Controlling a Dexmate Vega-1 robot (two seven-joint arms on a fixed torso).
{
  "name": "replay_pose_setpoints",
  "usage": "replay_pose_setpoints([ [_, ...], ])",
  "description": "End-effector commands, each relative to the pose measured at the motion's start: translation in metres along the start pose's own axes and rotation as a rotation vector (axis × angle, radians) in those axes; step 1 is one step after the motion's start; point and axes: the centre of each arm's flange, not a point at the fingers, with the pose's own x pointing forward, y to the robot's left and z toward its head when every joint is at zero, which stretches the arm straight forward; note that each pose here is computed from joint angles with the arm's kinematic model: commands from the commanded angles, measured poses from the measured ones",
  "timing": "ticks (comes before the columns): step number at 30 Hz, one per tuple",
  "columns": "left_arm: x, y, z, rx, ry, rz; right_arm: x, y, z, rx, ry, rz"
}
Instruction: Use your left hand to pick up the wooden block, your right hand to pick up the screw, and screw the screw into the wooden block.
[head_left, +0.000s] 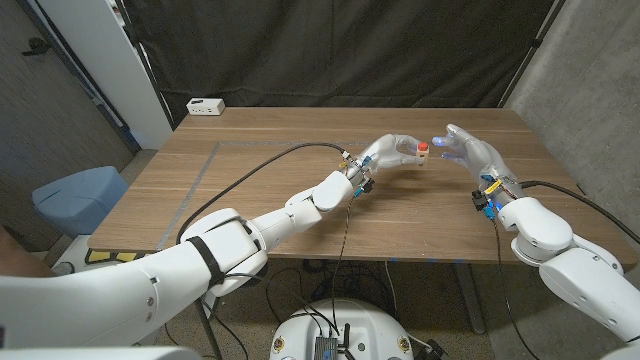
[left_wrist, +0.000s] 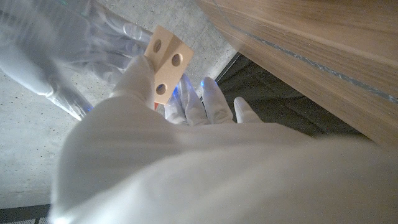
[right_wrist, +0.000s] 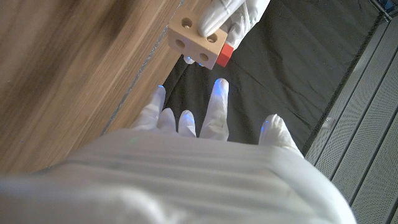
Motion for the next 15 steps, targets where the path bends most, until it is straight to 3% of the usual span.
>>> replay_pose_setpoints([
  [1, 0.0008, 0.0009, 0.0008, 0.003, -0.003, -0.004, 0.0049, 0.0013, -0.0034, 0.004, 0.005, 0.027],
  [15, 0.0004, 0.0006, 0.0003, 0.002, 0.0, -0.004, 0.0132, 0.0049, -0.0084, 0.016, 0.016, 0.067],
])
